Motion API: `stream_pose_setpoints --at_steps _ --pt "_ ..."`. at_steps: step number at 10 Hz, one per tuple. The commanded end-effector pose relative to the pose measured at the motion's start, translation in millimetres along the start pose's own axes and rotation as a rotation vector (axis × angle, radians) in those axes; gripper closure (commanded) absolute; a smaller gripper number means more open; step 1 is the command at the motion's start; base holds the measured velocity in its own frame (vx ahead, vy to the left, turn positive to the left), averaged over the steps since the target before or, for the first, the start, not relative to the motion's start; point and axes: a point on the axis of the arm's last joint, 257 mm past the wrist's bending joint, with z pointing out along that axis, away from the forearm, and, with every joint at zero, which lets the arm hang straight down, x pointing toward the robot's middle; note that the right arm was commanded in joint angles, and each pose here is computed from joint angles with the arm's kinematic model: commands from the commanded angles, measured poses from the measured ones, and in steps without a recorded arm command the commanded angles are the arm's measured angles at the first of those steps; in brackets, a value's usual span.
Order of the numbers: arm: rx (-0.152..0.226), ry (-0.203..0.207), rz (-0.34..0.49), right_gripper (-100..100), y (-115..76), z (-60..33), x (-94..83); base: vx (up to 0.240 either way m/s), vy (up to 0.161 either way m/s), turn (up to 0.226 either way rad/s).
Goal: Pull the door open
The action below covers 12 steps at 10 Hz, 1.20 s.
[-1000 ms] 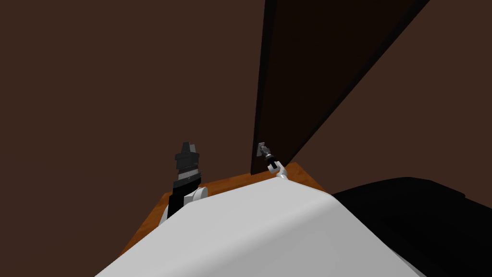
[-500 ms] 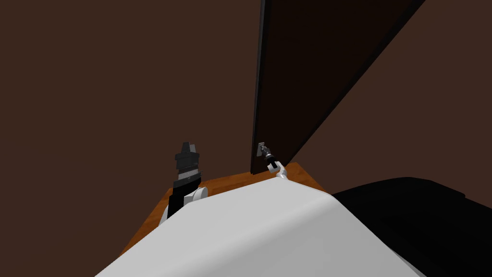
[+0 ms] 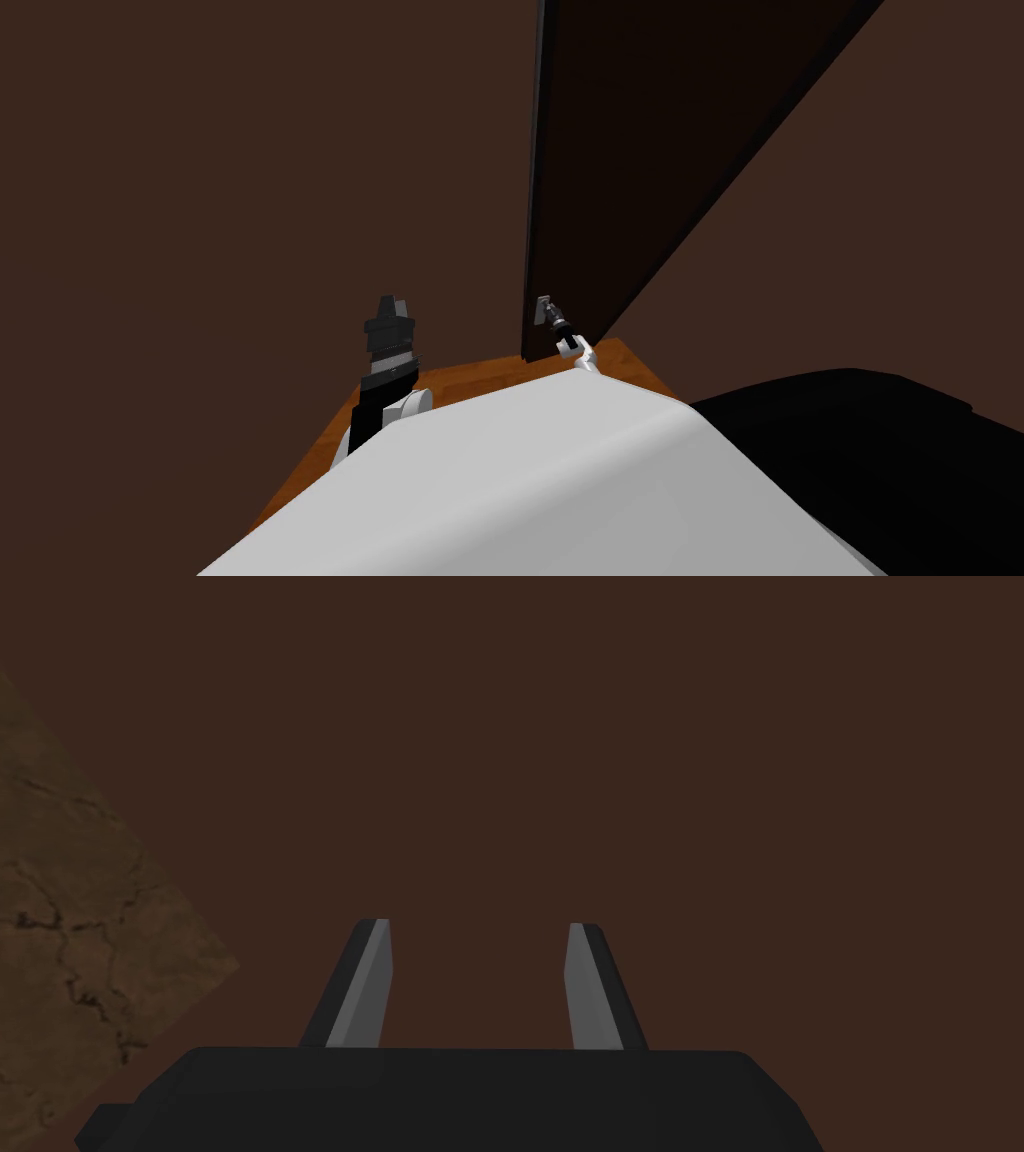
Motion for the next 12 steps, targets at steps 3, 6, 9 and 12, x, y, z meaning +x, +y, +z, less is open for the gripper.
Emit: stream_pose_setpoints --at_steps 3,6,9,12 --pt "-0.011 -0.007 0.157 100 11.5 1.7 5.0 -0.065 -0.037 0.06" --pt "-0.009 -0.021 0.294 100 13.0 3.1 2.8 -0.067 -0.033 0.074" --pt "-0.007 -0.036 0.439 100 14.3 4.5 0.8 -0.057 -0.03 0.057" --pt "-0.005 -0.05 0.582 100 15.2 5.8 -1.0 -0.068 -0.052 0.077"
